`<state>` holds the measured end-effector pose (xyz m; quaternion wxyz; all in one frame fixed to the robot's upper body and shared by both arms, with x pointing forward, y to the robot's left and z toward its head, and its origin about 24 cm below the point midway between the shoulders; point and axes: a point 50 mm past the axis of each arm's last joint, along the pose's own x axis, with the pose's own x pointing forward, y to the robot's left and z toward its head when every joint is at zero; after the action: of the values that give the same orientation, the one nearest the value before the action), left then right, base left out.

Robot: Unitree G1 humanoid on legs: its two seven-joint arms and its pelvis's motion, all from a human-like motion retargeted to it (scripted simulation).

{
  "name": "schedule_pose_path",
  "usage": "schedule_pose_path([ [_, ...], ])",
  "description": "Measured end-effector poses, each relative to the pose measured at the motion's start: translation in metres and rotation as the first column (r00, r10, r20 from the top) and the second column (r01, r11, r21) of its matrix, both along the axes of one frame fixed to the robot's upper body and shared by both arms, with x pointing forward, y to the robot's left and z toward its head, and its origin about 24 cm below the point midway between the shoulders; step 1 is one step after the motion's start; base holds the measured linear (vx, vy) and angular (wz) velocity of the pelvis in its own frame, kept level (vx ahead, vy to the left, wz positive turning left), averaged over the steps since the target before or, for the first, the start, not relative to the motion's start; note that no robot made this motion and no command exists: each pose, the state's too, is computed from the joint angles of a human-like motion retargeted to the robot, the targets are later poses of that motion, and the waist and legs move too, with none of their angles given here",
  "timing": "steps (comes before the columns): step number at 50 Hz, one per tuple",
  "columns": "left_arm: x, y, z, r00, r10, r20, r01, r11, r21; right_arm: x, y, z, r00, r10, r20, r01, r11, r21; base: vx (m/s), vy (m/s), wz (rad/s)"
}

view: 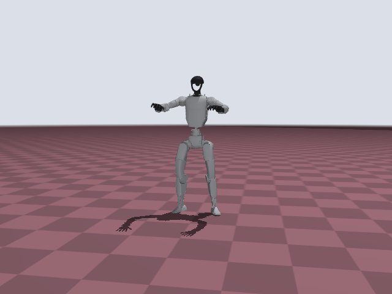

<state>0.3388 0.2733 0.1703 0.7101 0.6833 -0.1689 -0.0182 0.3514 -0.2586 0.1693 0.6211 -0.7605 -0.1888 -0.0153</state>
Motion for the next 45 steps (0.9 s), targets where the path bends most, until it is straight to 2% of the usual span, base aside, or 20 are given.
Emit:
schedule_pose_path([
  [6,0.005,-0.035,0.014,0.992,-0.127,0.005,0.127,0.989,-0.079,0.008,0.032,-0.012,0.995,0.068,-0.073,-0.068,0.998,0.012,0.00,0.00,0.00],
  [13,0.002,-0.128,0.056,0.878,-0.455,0.144,0.471,0.875,-0.107,0.018,0.061,-0.016,0.982,0.122,-0.145,-0.120,0.993,0.022,0.00,0.00,0.00],
  [17,0.000,-0.180,0.073,0.788,-0.592,0.169,0.611,0.786,-0.093,0.025,0.081,-0.009,0.977,0.159,-0.144,-0.162,0.987,-0.006,0.00,0.00,0.00],
  [20,0.002,-0.211,0.079,0.747,-0.644,0.164,0.660,0.748,-0.068,0.031,0.096,-0.001,0.975,0.189,-0.118,-0.195,0.980,-0.044,0.00,0.00,0.00],
  [25,0.012,-0.242,0.079,0.745,-0.647,0.160,0.657,0.754,-0.010,0.035,0.121,0.013,0.963,0.263,-0.064,-0.263,0.965,0.001,0.00,0.00,0.00],
  [33,0.032,-0.250,0.063,0.806,-0.578,0.127,0.582,0.813,0.013,0.035,0.133,0.034,0.949,0.313,-0.039,-0.315,0.949,-0.025,0.00,0.00,0.00],
  [45,0.054,-0.200,0.039,0.908,-0.414,0.069,0.414,0.910,0.023,0.035,0.112,0.039,0.963,0.268,-0.037,-0.270,0.961,-0.058,0.00,0.00,0.00],
])
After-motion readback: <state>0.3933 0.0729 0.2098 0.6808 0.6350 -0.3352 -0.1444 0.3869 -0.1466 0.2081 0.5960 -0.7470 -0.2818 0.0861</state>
